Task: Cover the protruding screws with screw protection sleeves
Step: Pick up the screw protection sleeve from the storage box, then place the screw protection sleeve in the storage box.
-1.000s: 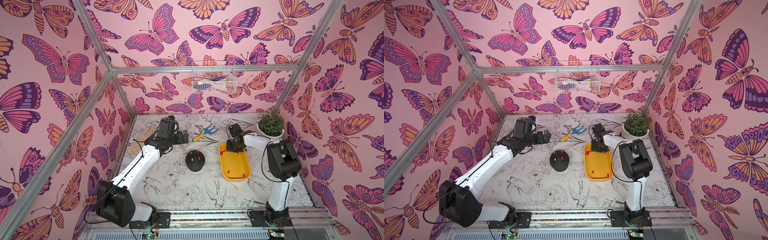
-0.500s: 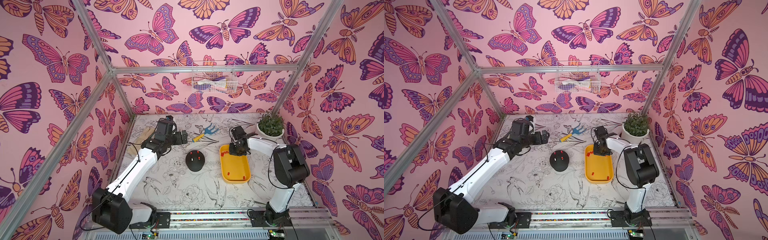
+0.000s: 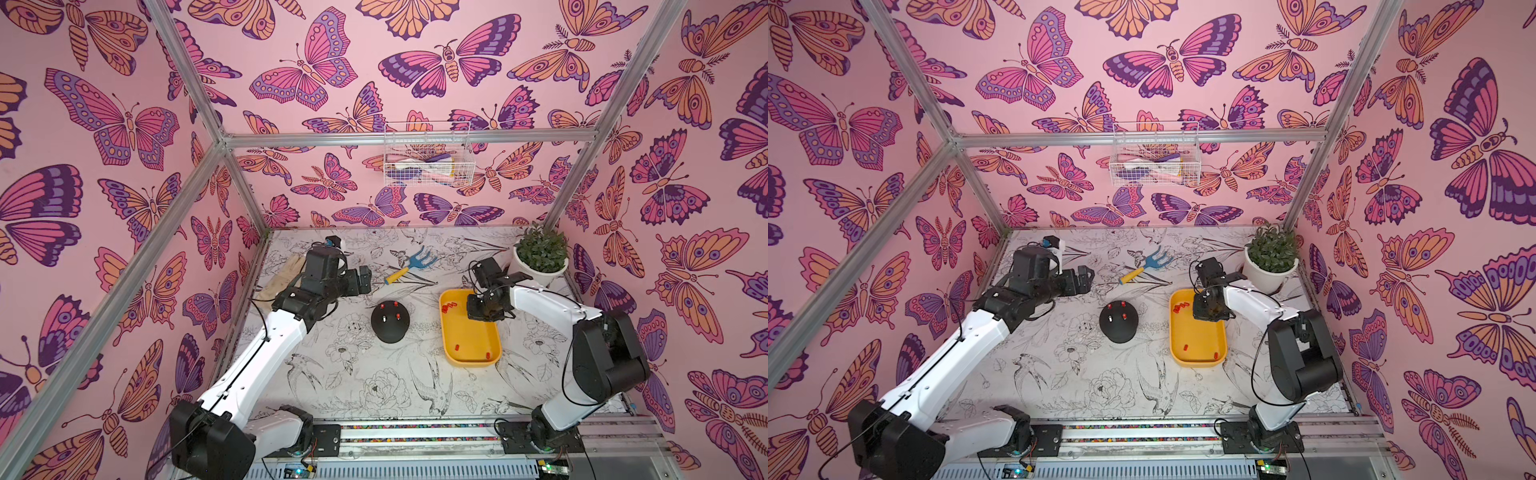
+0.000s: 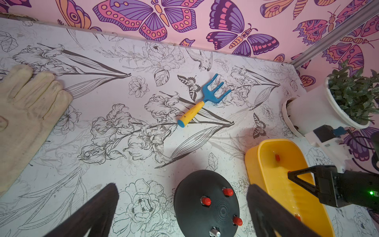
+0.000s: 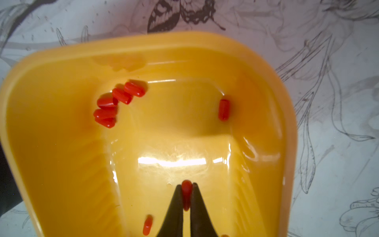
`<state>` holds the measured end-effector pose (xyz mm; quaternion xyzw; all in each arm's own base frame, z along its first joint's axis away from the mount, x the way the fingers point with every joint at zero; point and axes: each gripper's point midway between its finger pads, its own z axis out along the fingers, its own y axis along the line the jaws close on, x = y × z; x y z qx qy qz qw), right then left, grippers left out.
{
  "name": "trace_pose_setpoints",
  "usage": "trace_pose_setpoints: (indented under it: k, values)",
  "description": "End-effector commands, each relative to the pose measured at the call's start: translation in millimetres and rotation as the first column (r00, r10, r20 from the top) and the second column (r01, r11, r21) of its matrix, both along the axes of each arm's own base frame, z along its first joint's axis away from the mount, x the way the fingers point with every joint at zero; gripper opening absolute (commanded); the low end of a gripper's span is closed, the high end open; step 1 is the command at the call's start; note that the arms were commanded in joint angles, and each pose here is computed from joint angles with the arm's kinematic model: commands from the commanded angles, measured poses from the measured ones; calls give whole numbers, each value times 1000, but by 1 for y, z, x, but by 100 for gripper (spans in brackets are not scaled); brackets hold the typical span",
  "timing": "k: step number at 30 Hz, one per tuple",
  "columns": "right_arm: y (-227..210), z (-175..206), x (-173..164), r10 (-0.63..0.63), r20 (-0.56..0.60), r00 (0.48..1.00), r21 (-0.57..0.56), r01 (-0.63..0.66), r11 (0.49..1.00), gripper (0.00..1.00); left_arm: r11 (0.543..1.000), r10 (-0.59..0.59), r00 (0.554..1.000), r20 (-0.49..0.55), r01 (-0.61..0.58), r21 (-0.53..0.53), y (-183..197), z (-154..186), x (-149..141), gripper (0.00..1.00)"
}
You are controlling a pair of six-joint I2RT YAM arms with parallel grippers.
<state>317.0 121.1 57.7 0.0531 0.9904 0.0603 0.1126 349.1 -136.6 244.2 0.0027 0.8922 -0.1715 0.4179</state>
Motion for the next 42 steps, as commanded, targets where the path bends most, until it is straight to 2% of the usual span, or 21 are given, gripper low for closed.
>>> trace_pose_setpoints:
  k: [1,23,42]
  values:
    - [1,-6,-17,20,-51,998,-1,-20,1000,10,1000,9,1000,-17,-8,12,3,-8,-6,100]
    - [7,-37,-20,37,-128,991,5,-37,999,11,1000,13,1000,-26,-13,20,4,-11,-4,100]
    - [5,-31,-13,55,-125,991,-21,-58,998,24,1000,13,1000,-25,-13,19,4,-10,-5,100]
